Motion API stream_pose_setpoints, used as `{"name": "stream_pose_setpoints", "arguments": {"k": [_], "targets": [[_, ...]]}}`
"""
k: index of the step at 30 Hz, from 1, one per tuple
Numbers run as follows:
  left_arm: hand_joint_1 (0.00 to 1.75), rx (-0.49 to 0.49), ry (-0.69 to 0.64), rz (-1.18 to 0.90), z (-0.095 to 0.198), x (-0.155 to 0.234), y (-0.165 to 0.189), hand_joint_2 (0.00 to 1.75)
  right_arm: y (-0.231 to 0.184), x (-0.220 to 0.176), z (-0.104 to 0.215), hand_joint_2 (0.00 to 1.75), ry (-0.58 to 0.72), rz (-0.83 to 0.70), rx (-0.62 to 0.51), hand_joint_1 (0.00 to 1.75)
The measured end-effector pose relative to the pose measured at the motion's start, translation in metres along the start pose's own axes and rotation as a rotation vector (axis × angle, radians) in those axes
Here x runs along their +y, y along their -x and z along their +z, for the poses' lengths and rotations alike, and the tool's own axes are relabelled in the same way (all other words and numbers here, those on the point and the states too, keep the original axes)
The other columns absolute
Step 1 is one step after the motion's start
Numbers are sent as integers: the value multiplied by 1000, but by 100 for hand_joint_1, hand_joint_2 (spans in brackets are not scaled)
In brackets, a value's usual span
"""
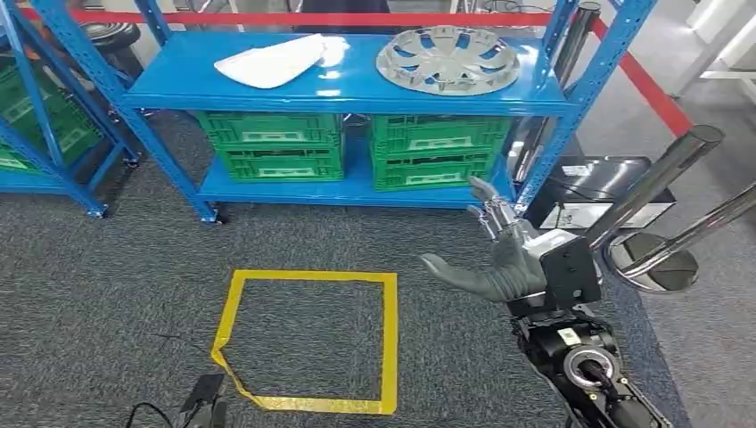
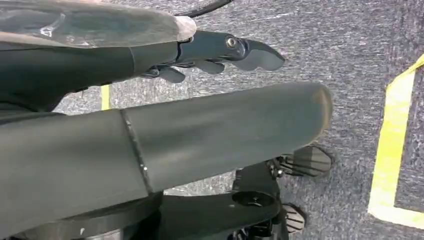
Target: Take the parts from the cabinet and place them on the table.
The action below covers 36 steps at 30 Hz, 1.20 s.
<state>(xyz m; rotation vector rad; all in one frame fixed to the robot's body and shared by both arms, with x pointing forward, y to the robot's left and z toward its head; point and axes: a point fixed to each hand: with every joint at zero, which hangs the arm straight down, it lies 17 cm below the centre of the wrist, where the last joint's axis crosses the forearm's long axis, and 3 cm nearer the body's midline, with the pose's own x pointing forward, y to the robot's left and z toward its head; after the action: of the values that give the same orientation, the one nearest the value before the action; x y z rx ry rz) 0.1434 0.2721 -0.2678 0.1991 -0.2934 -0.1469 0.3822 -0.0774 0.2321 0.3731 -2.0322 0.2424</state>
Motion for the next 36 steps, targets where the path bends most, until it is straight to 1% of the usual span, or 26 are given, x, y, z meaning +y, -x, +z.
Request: {"name": "stream_pose_setpoints", "arguments": {"k": [4, 11, 36], "targets": [[0, 0, 0, 0, 0, 0, 0, 0, -1, -1, 0, 175, 5, 2, -4, 0], [0, 1, -2, -1, 0, 2, 1, 0, 0, -11, -1, 175, 57, -2, -2, 0], [0, 9, 6, -17, -1, 4, 3, 0, 3, -12, 5, 175, 68, -7, 10, 0]]}}
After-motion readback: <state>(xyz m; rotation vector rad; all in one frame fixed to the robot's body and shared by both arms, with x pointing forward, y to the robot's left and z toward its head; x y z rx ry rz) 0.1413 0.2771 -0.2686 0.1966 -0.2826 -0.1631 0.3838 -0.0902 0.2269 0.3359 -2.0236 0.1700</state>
